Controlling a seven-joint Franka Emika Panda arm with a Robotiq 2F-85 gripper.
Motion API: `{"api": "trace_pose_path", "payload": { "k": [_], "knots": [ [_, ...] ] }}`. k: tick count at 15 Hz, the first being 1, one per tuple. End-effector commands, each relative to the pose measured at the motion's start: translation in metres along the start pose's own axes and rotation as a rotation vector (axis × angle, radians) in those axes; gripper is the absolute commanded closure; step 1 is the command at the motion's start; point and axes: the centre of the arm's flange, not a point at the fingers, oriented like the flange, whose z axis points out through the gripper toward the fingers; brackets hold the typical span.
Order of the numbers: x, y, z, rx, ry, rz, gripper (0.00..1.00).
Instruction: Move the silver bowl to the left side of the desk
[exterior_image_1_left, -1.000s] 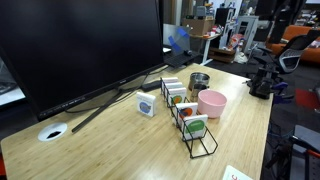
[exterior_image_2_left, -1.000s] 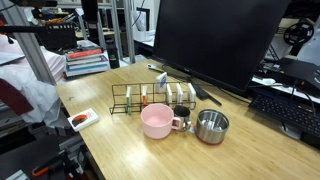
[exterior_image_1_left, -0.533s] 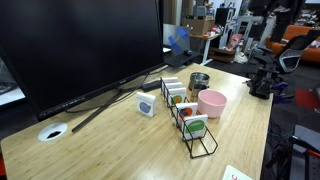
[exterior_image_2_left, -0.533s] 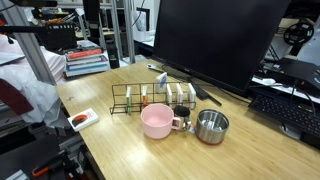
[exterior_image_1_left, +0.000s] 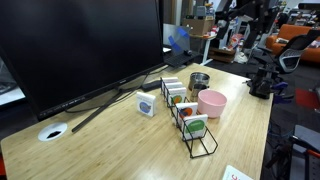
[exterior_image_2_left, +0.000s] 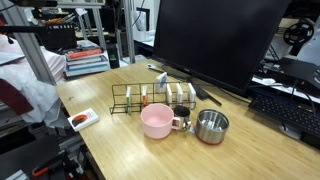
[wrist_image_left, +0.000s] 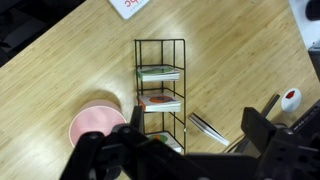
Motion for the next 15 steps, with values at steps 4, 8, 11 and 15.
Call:
{"api": "trace_pose_path", "payload": {
  "k": [4, 8, 11, 15],
  "knots": [
    [0.004, -0.002, 0.002, 0.005, 0.009, 0.037, 0.0],
    [0.021, -0.004, 0.009, -0.008, 0.057, 0.12, 0.0],
    [0.072, 0.006, 0.023, 0.001, 0.157, 0.27, 0.0],
    [0.135, 0.035, 0.046, -0.025, 0.201, 0.428, 0.0]
  ]
}}
